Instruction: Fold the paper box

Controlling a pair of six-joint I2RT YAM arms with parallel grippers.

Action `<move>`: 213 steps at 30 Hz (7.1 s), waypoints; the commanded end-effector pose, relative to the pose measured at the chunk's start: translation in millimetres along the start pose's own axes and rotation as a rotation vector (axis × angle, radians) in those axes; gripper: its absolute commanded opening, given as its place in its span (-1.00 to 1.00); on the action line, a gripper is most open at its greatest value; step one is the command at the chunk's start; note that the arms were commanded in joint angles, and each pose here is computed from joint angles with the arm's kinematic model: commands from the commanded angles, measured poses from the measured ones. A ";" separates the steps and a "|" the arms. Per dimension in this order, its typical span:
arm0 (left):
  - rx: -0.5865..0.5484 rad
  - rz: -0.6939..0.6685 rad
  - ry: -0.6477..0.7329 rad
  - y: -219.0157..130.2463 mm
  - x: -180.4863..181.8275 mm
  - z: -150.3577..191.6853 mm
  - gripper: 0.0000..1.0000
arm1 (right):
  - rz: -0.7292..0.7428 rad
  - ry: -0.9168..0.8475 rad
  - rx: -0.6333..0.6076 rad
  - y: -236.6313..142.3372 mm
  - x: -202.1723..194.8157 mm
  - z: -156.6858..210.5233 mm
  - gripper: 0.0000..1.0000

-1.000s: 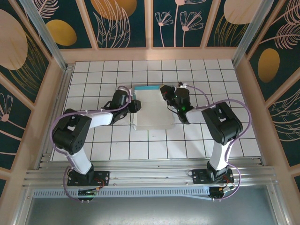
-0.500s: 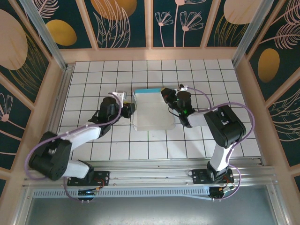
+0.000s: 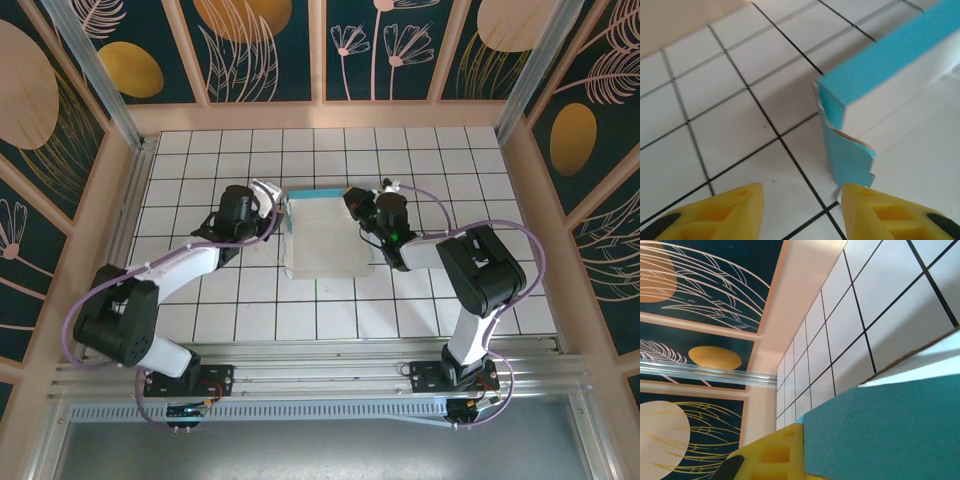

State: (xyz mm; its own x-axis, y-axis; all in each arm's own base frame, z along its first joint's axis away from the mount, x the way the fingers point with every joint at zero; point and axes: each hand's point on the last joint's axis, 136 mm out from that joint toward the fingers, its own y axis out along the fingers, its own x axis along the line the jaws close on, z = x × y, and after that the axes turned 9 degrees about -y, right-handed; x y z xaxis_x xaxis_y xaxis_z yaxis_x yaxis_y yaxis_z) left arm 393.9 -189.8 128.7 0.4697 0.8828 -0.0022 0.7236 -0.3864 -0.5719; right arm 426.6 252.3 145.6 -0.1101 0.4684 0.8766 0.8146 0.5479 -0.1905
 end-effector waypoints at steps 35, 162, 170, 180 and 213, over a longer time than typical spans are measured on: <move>0.173 -0.072 -0.244 90.2 19.1 -3.7 -1.00 | 0.038 -0.035 0.041 -1.9 3.0 6.1 -1.00; -0.002 -0.138 -0.851 -12.0 67.1 -74.3 0.68 | 0.454 -0.583 0.349 -41.6 33.1 -33.2 0.04; 0.109 -0.033 -0.855 25.5 59.3 -64.7 0.55 | 0.464 -0.503 0.472 -7.1 37.6 -22.8 0.00; 0.183 -0.066 -0.833 46.6 61.3 -31.4 0.43 | 0.512 -0.440 0.455 15.0 21.5 -8.9 -0.15; 0.186 -0.020 -0.841 41.0 50.9 -18.2 0.38 | 0.374 -0.205 0.397 24.9 9.5 6.2 -0.10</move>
State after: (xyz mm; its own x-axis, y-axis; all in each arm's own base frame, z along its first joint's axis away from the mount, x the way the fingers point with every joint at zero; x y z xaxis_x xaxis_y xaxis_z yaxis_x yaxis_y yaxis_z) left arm 472.2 -158.6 127.6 -0.1406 0.8222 -0.5515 0.6483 -0.3446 -0.6790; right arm 447.7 276.7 137.0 0.0167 0.7751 0.6316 0.5443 0.5228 -0.6560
